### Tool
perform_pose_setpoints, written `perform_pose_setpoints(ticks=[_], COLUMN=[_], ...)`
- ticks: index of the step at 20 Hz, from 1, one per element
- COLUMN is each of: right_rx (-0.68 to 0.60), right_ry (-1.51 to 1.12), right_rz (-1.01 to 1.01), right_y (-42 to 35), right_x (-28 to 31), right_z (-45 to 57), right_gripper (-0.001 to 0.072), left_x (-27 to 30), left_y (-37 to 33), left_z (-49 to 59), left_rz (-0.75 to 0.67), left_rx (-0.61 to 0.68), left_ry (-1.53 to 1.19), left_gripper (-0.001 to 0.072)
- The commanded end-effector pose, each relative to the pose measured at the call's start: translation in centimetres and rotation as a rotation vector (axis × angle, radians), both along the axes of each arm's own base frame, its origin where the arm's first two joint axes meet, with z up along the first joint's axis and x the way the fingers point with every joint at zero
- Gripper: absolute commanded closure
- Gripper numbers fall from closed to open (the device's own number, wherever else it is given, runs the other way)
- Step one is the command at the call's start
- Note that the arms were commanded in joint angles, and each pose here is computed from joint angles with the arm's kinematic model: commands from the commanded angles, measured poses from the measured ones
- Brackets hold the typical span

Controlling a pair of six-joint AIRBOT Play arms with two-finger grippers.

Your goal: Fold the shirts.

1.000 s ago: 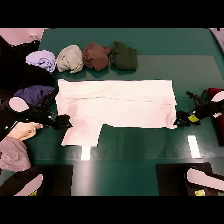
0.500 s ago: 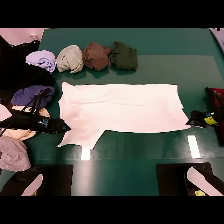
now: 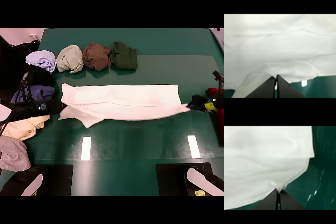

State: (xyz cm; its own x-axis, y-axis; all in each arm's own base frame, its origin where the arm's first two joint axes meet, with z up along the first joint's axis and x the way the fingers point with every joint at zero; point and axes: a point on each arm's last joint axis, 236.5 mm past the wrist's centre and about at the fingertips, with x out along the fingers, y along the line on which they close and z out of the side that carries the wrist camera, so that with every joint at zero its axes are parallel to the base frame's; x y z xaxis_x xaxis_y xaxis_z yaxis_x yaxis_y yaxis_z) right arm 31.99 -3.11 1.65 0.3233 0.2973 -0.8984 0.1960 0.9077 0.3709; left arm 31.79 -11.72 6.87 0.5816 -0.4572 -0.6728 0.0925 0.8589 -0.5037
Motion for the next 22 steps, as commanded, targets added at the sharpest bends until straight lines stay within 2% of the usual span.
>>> perform_pose_setpoints(ticks=[1, 8, 12, 16, 17, 18, 19, 20, 22], right_rx=[-0.006, -0.012, -0.007, 0.004, 0.009, 0.009, 0.011, 0.022, 0.051], right_ry=[-0.068, -0.108, -0.103, -0.07, -0.06, -0.058, -0.059, -0.051, -0.011], right_rz=[0.025, 0.031, 0.032, 0.02, 0.013, 0.005, -0.003, -0.006, 0.003], right_y=[0.5, 1.6, 2.0, 1.8, 1.8, 1.4, 1.0, 0.7, -0.5], right_x=[4.7, 12.4, 14.8, 15.4, 15.3, 15.3, 15.3, 15.1, 13.9], right_z=[1.1, -0.6, -2.0, -3.9, -4.3, -4.4, -4.3, -3.9, -2.9], right_gripper=[0.0693, 0.0693, 0.0691, 0.0688, 0.0667, 0.0429, 0.0172, 0.0108, 0.0108], left_x=[4.9, 12.1, 15.8, 17.1, 17.1, 17.0, 16.8, 16.5, 15.4], left_y=[2.2, 2.9, 2.7, 2.8, 3.1, 3.4, 3.9, 4.3, 4.4], left_z=[1.4, 0.4, -1.4, -2.6, -2.7, -2.9, -3.1, -3.2, -3.1], left_rz=[0.13, 0.15, 0.15, 0.145, 0.142, 0.149, 0.155, 0.153, 0.12], left_rx=[0.013, 0.061, 0.066, 0.079, 0.101, 0.114, 0.126, 0.127, 0.121], left_ry=[-0.151, -0.168, -0.13, -0.111, -0.113, -0.105, -0.083, -0.059, 0.01], left_gripper=[0.0685, 0.0685, 0.0684, 0.0683, 0.0543, 0.0268, 0.0209, 0.0209, 0.0209])
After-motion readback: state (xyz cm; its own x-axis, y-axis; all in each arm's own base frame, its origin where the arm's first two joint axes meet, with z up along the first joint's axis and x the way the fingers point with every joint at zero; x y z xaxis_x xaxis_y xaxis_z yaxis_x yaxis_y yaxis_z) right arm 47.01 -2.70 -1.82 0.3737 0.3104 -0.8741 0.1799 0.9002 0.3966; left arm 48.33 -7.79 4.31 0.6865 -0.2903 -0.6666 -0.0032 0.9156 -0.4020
